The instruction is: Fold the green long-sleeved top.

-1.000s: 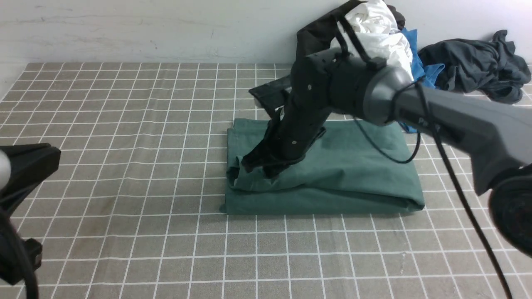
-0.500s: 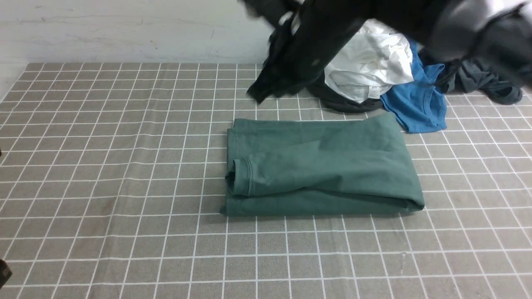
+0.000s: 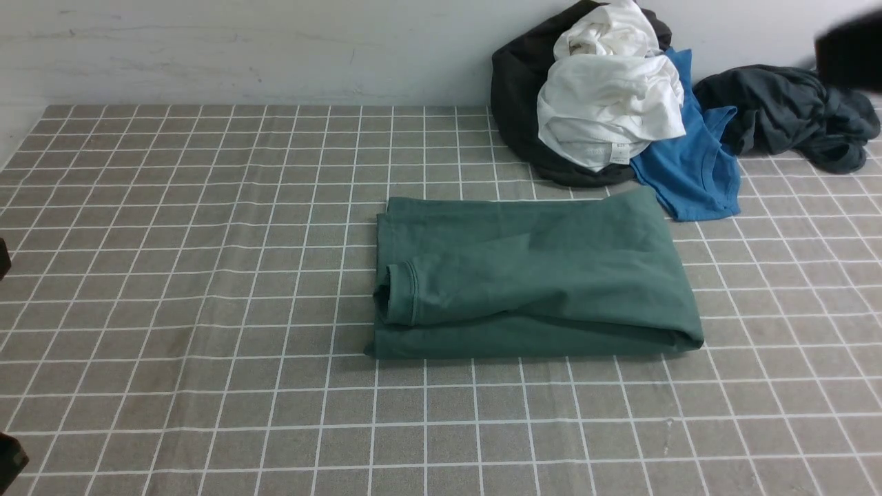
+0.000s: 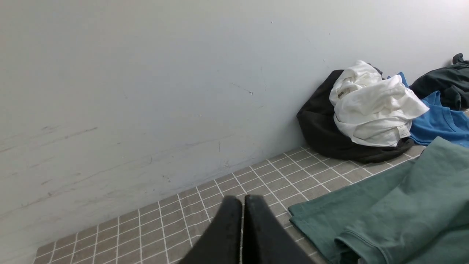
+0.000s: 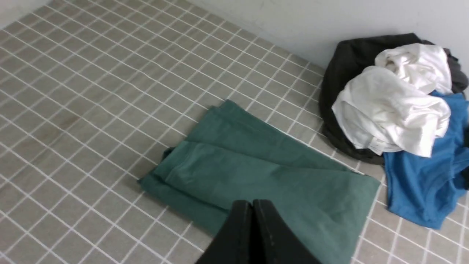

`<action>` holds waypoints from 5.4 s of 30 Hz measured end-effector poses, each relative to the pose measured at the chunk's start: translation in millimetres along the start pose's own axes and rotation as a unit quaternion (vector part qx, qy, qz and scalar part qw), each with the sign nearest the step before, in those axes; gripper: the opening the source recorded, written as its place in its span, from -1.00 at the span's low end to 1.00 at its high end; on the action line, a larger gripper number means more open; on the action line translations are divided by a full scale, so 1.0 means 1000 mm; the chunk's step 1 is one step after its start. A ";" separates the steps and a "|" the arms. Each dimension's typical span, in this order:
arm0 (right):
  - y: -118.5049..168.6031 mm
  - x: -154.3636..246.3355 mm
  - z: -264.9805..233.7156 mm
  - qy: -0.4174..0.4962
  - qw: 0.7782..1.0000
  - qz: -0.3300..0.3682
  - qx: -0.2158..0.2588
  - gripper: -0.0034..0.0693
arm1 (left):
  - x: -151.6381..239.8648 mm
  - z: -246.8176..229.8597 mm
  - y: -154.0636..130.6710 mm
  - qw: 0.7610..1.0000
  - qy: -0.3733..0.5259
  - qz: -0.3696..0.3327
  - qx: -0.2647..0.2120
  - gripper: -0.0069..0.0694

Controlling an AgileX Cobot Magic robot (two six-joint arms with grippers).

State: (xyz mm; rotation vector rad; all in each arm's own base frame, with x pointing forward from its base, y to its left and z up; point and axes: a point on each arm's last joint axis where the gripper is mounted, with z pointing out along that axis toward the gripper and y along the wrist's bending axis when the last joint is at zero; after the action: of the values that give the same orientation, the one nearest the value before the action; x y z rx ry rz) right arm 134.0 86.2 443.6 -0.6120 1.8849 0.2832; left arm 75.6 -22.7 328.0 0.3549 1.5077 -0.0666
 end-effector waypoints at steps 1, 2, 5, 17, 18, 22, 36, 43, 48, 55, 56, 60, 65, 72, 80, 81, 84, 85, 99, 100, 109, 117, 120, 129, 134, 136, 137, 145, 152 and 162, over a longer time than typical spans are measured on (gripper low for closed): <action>0.003 0.029 -0.002 -0.039 0.999 0.013 -0.004 -0.94 | 0.000 0.000 0.000 1.000 0.000 0.000 0.000 -0.84; 0.005 0.050 -0.003 -0.065 0.998 0.022 -0.008 -0.94 | 0.000 0.000 0.000 1.000 0.000 0.000 0.000 -0.84; 0.010 0.099 0.003 -0.099 0.994 0.042 -0.018 -0.94 | 0.000 0.000 0.000 1.000 0.000 0.000 0.000 -0.84; 0.018 0.172 0.023 -0.085 0.994 0.058 -0.030 -0.94 | 0.000 0.000 0.000 1.000 0.001 0.000 0.001 -0.84; 0.018 0.173 0.023 -0.082 0.994 0.058 -0.030 -0.94 | 0.000 0.000 0.000 1.000 0.001 0.000 0.001 -0.84; 0.018 0.175 0.023 -0.068 0.996 0.053 -0.027 -0.94 | 0.001 0.000 0.000 1.000 0.003 0.000 0.003 -0.84; 0.007 0.240 0.018 -0.109 0.990 0.071 0.058 -0.94 | 0.001 0.000 -0.001 1.000 0.005 -0.001 0.005 -0.84; -0.002 0.270 0.007 -0.145 0.970 0.095 0.172 -0.94 | 0.001 0.000 -0.001 1.000 0.005 -0.001 0.005 -0.84; -0.006 0.277 -0.002 -0.143 0.957 0.108 0.229 -0.94 | 0.001 0.000 -0.001 1.000 0.005 -0.001 0.005 -0.84; -0.008 0.287 -0.001 -0.094 0.955 0.126 0.252 -0.94 | 0.001 0.000 -0.001 1.000 0.006 -0.001 0.005 -0.84; -0.008 0.287 -0.001 -0.094 0.955 0.126 0.252 -0.94 | 0.001 0.000 -0.001 1.000 0.006 -0.001 0.005 -0.84; -0.008 0.287 -0.001 -0.094 0.955 0.126 0.252 -0.94 | 0.001 0.000 -0.001 1.000 0.006 -0.001 0.005 -0.84; -0.008 0.287 -0.001 -0.093 0.955 0.126 0.252 -0.94 | 0.001 0.000 -0.001 1.000 0.006 -0.001 0.005 -0.84; -0.008 0.287 -0.001 -0.093 0.955 0.126 0.252 -0.94 | 0.001 0.000 -0.001 1.000 0.006 -0.001 0.005 -0.84; -0.008 0.287 -0.001 -0.093 0.955 0.126 0.253 -0.94 | 0.007 -0.004 -0.002 1.000 0.002 0.000 0.003 -0.84; -0.008 0.287 -0.001 -0.093 0.955 0.126 0.253 -0.94 | 0.010 -0.007 -0.003 1.000 -0.001 0.000 0.003 -0.84; -0.008 0.287 -0.001 -0.093 0.955 0.126 0.253 -0.94 | 0.026 -0.019 -0.007 1.000 -0.014 0.002 -0.001 -0.84; -0.008 0.287 -0.001 -0.093 0.955 0.126 0.253 -0.94 | 0.028 -0.022 -0.008 1.000 -0.021 0.002 -0.004 -0.84; -0.008 0.287 -0.001 -0.093 0.955 0.126 0.253 -0.94 | 0.113 -0.027 -0.013 0.995 -0.040 -0.052 -0.069 -0.84; -0.008 0.287 -0.001 -0.093 0.955 0.126 0.253 -0.94 | 0.117 -0.026 -0.013 0.995 -0.036 -0.061 -0.068 -0.84; -0.008 0.287 -0.001 -0.092 0.955 0.126 0.253 -0.94 | 0.145 -0.027 -0.020 0.986 0.109 -0.116 -0.059 -0.84; -0.008 0.287 -0.001 -0.092 0.955 0.126 0.253 -0.94 | 0.154 -0.030 -0.023 0.976 0.161 -0.133 -0.054 -0.84; -0.008 0.287 -0.001 -0.092 0.955 0.126 0.253 -0.94 | 0.155 -0.030 -0.022 0.975 0.162 -0.142 -0.060 -0.84; -0.008 0.287 -0.001 -0.092 0.955 0.127 0.253 -0.94 | 0.155 -0.030 -0.022 0.975 0.164 -0.134 -0.061 -0.84; -0.008 0.287 -0.001 -0.092 0.955 0.127 0.253 -0.94 | 0.155 -0.030 -0.022 0.976 0.164 -0.131 -0.061 -0.84; -0.008 0.287 -0.001 -0.092 0.955 0.127 0.253 -0.94 | 0.155 -0.030 -0.022 0.976 0.164 -0.131 -0.061 -0.84; -0.008 0.287 -0.001 -0.092 0.955 0.127 0.253 -0.94 | 0.155 -0.030 -0.022 0.976 0.164 -0.131 -0.061 -0.84; -0.008 0.287 -0.001 -0.092 0.955 0.127 0.253 -0.94 | 0.155 -0.030 -0.022 0.976 0.164 -0.130 -0.061 -0.84; -0.008 0.287 -0.001 -0.092 0.955 0.126 0.253 -0.94 | 0.155 -0.030 -0.022 0.976 0.164 -0.130 -0.061 -0.84; -0.008 0.287 -0.001 -0.092 0.955 0.126 0.253 -0.94 | 0.155 -0.030 -0.022 0.976 0.164 -0.130 -0.061 -0.84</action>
State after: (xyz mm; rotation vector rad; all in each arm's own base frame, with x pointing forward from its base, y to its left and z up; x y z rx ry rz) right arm 55.1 -1.0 182.1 0.0040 1.7576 0.0122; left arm 52.2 -8.0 171.2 0.0684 1.8698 -0.1273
